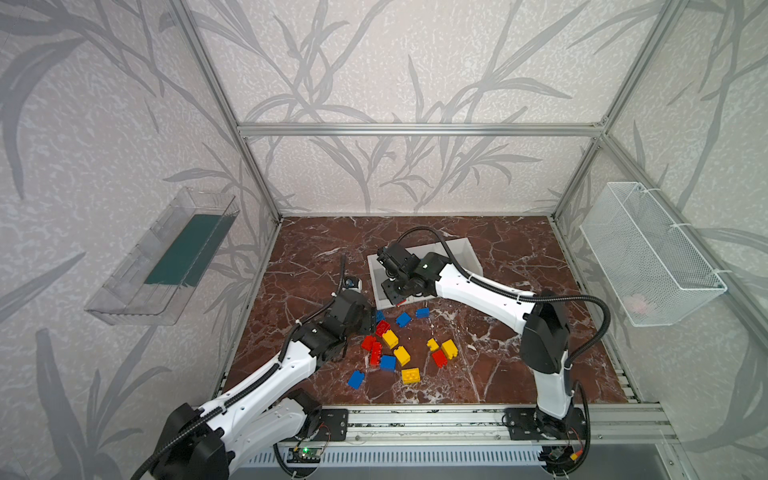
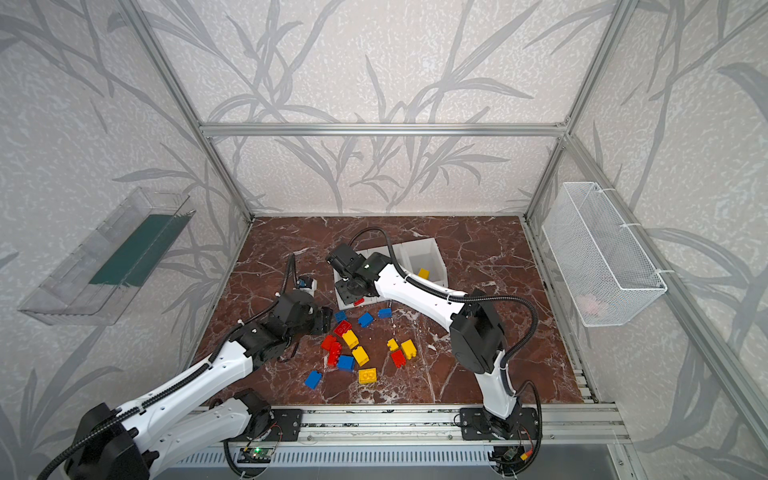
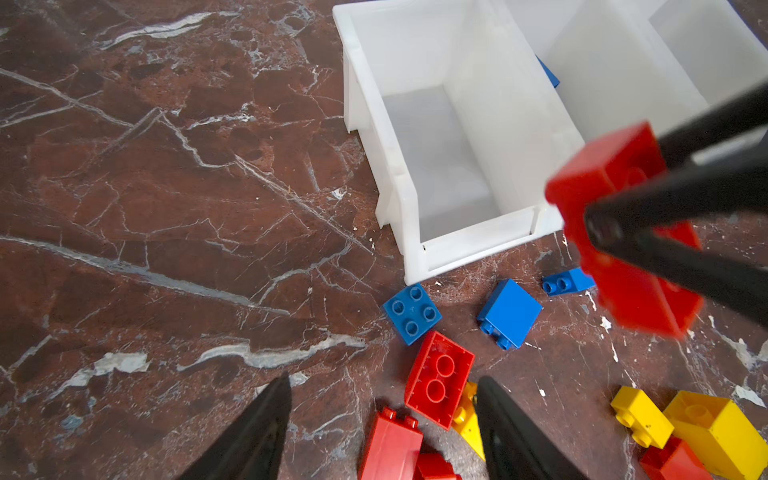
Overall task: Sort the legos into containers by color
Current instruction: 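Close the right gripper on the red brick and lift it, then lower the red brick into the compartment nearest the left arm and release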
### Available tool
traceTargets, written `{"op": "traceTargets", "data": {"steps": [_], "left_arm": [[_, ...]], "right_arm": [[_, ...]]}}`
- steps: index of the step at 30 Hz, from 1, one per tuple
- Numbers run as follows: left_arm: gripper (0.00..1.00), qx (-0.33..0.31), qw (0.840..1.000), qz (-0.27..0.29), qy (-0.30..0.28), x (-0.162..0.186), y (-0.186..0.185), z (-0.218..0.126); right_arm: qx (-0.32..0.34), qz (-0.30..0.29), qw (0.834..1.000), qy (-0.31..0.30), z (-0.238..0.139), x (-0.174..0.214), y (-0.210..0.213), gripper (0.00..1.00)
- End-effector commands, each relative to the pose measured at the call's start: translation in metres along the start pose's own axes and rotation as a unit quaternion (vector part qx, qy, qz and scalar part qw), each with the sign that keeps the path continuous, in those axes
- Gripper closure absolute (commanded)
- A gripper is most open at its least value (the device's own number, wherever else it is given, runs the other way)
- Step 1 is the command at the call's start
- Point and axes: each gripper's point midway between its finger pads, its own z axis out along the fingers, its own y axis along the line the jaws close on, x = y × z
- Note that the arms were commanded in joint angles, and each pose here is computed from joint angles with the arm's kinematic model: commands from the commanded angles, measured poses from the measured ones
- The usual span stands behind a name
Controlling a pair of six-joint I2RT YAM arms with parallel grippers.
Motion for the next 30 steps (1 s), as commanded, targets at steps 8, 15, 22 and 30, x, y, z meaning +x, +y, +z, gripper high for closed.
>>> {"op": "traceTargets", "data": {"steps": [8, 15, 22, 30], "left_arm": [[0.28, 0.024, 0.999, -0.030, 0.016, 0.015, -0.004, 0.003], [0.28, 0.024, 0.999, -0.032, 0.017, 0.017, -0.002, 0.002], [0.28, 0.028, 0.999, -0.032, 0.019, 0.019, -0.004, 0.003], [0.28, 0.056, 0.997, -0.025, 0.035, 0.022, -0.017, 0.010]], "right_arm": [[0.019, 0.006, 0.999, 0.031, 0.044, -0.021, -0.027, 0.70], [0.024, 0.002, 0.999, 0.029, 0.042, -0.030, -0.029, 0.45], [0.021, 0.004, 1.000, 0.022, 0.033, -0.034, -0.029, 0.37], [0.018, 0.015, 1.000, 0.012, 0.013, -0.022, -0.032, 0.35]]}}
